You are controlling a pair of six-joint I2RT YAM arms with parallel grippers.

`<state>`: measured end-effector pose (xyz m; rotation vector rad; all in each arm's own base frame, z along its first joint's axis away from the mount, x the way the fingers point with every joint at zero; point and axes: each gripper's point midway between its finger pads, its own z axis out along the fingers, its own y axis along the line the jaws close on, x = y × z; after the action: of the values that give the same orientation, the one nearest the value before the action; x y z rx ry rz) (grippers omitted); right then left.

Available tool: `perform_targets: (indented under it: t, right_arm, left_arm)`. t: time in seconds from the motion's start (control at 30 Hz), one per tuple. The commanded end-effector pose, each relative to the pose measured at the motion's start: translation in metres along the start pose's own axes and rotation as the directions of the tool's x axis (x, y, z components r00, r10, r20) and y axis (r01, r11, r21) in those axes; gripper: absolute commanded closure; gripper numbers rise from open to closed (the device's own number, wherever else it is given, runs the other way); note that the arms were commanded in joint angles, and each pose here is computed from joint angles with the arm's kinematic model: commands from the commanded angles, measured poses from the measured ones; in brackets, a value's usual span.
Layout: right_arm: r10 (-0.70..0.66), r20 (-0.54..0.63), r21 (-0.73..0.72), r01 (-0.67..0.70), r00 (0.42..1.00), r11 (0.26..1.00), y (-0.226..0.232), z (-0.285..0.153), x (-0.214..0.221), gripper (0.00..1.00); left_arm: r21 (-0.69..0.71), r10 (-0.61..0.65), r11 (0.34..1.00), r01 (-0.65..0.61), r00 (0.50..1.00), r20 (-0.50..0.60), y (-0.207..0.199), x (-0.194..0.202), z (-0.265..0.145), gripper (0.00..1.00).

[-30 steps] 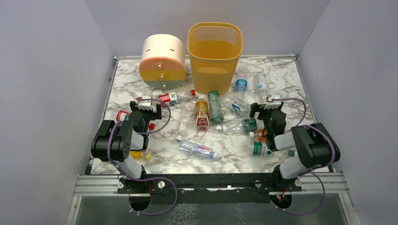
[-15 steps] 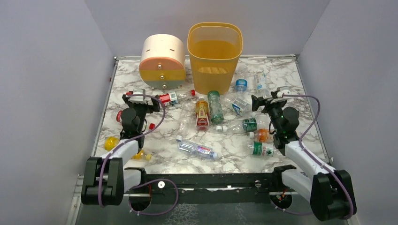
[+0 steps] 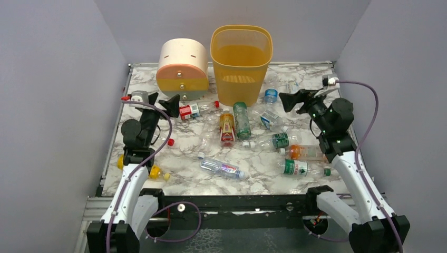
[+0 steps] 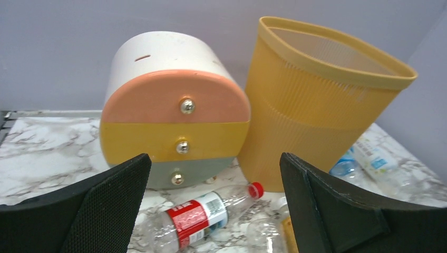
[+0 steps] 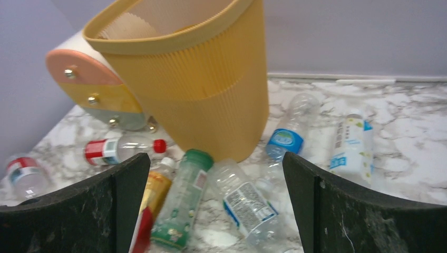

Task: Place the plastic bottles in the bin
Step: Pick up the plastic bottle at the center of the board.

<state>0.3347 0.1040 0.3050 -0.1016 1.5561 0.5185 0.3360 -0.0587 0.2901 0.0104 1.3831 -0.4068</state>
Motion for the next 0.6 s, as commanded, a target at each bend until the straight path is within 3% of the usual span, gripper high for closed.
perform_targets:
  t: [0.0,0.13,0.23,0.43,0.57]
  right_arm:
    - [0.175,-0.229,-0.051,-0.191,0.958,0.980,0.030,-0.004,0.008,0.01]
    - [0.241,-0.383,-0.023,-0.270,0.892,0.963,0.041,-0.003,0.007,0.01]
    - [0.259,-0.438,-0.059,-0.315,0.860,0.947,0.056,-0.005,-0.002,0.01]
    - [0.215,-0.455,-0.201,-0.335,0.864,0.920,0.083,-0.020,-0.016,0.01]
    - [0.267,-0.500,-0.059,-0.341,0.824,0.938,0.067,-0.032,0.002,0.01]
  left_arm:
    - [0.037,-0.156,0.987,0.157,0.987,-0.038,-0.024,-0.028,-0.002,0.01]
    - [-0.067,-0.322,0.946,0.317,0.944,-0.079,-0.023,-0.045,-0.002,0.01]
    - [-0.012,-0.361,0.932,0.363,0.921,-0.143,-0.042,-0.054,0.000,0.01]
    - [0.076,-0.380,0.904,0.420,0.872,-0.309,-0.075,-0.061,-0.004,0.01]
    - [0.102,-0.418,0.872,0.479,0.837,-0.352,-0.084,-0.051,-0.011,0.01]
